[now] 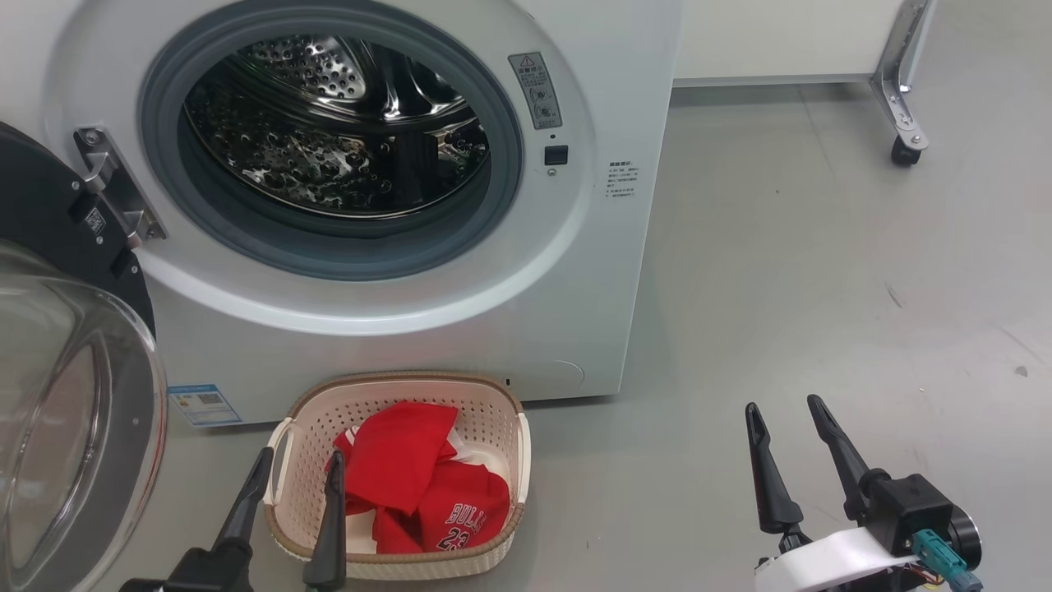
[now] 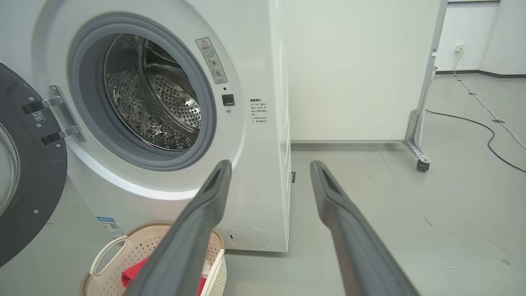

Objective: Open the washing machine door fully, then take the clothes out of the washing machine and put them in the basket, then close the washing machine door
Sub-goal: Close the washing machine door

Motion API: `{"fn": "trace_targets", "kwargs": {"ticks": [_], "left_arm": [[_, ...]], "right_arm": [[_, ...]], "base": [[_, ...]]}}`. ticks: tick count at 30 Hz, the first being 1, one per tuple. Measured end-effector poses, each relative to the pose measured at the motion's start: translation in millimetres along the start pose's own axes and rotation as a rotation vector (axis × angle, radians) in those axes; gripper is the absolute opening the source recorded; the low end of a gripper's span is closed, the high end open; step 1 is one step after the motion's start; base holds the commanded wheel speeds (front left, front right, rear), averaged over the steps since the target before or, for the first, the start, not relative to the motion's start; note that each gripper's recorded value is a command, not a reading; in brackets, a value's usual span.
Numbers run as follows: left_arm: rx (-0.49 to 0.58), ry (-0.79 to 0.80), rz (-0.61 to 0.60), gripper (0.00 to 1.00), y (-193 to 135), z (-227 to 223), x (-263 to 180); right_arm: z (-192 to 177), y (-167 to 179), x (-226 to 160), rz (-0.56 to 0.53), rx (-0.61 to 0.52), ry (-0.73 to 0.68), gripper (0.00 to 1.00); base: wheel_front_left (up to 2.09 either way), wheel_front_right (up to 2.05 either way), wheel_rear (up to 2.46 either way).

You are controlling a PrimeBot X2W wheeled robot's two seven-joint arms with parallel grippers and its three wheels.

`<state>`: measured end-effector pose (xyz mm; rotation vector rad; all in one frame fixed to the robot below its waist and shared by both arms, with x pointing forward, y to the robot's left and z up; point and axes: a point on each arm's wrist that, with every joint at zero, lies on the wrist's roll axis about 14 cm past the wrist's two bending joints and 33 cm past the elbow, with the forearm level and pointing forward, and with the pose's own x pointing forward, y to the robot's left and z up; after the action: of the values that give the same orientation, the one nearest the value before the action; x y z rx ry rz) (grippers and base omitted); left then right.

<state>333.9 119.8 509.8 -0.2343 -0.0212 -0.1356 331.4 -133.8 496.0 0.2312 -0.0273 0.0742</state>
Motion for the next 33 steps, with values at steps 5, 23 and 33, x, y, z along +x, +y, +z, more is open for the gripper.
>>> {"fn": "trace_targets", "kwargs": {"ticks": [5,23,33], "left_arm": [[-0.001,-0.002,-0.013,1.0,-3.3,1.1,-0.3],[0.003,-0.002,-0.015,1.0,-3.2,3.4,-2.2],[0.002,-0.005,-0.013,1.0,-3.0,4.5,-3.0]], "right_arm": [[-0.1,0.0,0.2,0.0,0.0,0.0,1.0],[0.6,-1.8,0.8,-0.003,-0.008,0.002,1.0],[0.9,-2.7,1.3,-0.002,-0.013,0.002,1.0]], "base": [[-0.98,0.98,0.0],[-0.58,0.58,0.0],[-0.12,0.12,0.0]]}}
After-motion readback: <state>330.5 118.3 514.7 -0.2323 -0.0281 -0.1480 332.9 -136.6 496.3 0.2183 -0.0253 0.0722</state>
